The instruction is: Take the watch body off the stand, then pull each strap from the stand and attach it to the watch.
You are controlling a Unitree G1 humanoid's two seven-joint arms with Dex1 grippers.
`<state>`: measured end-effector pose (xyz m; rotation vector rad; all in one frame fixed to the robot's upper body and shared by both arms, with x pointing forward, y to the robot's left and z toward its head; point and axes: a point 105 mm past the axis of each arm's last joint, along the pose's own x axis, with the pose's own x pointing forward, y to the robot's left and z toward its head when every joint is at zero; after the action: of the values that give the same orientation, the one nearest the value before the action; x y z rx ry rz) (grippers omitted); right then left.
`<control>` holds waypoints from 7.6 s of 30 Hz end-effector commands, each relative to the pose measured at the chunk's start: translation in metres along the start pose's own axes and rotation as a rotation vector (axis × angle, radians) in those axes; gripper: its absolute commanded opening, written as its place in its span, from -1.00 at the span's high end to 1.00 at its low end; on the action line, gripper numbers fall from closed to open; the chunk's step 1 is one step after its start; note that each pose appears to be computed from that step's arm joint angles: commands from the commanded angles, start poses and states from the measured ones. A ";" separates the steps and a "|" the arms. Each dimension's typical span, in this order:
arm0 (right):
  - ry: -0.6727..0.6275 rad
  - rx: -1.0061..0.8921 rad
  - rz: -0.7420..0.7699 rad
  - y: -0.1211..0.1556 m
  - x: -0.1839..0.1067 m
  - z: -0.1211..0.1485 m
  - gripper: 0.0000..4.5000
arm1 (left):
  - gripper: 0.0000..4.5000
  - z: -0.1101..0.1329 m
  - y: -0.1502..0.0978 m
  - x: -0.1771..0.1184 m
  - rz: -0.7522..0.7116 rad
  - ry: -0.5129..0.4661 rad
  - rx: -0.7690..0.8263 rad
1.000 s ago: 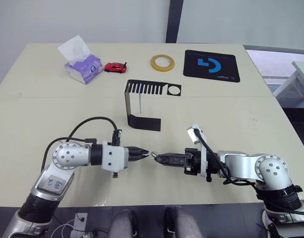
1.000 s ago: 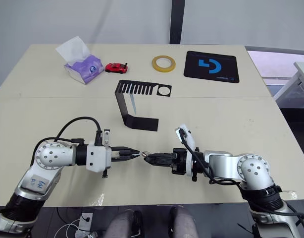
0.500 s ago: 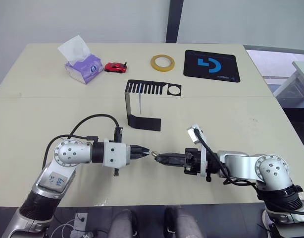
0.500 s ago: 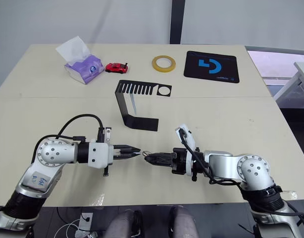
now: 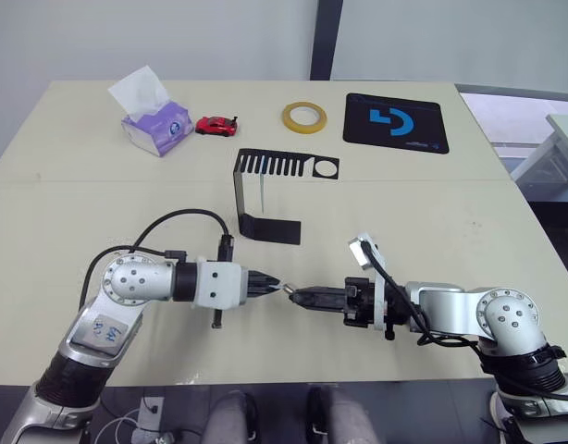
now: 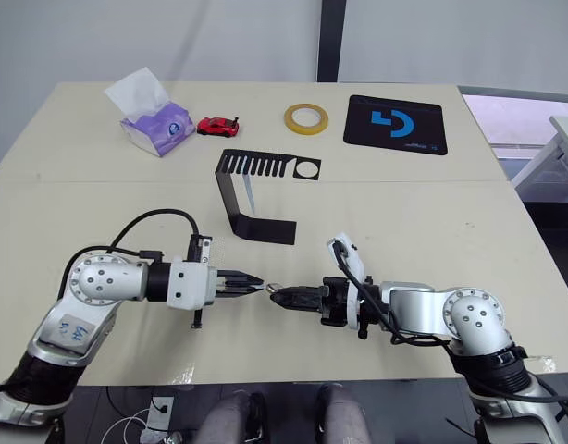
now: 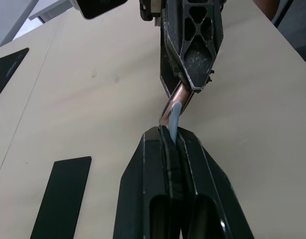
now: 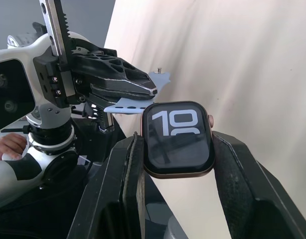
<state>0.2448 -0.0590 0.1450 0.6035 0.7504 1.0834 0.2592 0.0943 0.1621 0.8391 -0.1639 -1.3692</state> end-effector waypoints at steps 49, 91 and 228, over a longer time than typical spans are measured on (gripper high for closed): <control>0.030 -0.011 0.155 0.037 0.008 -0.004 0.30 | 1.00 0.011 0.001 0.025 -0.048 0.041 0.052; 0.029 -0.015 0.136 0.035 0.006 -0.006 0.30 | -0.10 0.021 -0.007 0.004 -0.082 -0.006 -0.045; -0.357 -1.004 -0.276 -0.070 0.061 0.096 0.98 | -1.00 -0.029 0.010 -0.089 0.778 -0.167 -0.569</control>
<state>0.3712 -0.0349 0.1332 -0.1671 -0.0462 0.9317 0.2648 0.1940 0.1722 0.1073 -0.1705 -0.6689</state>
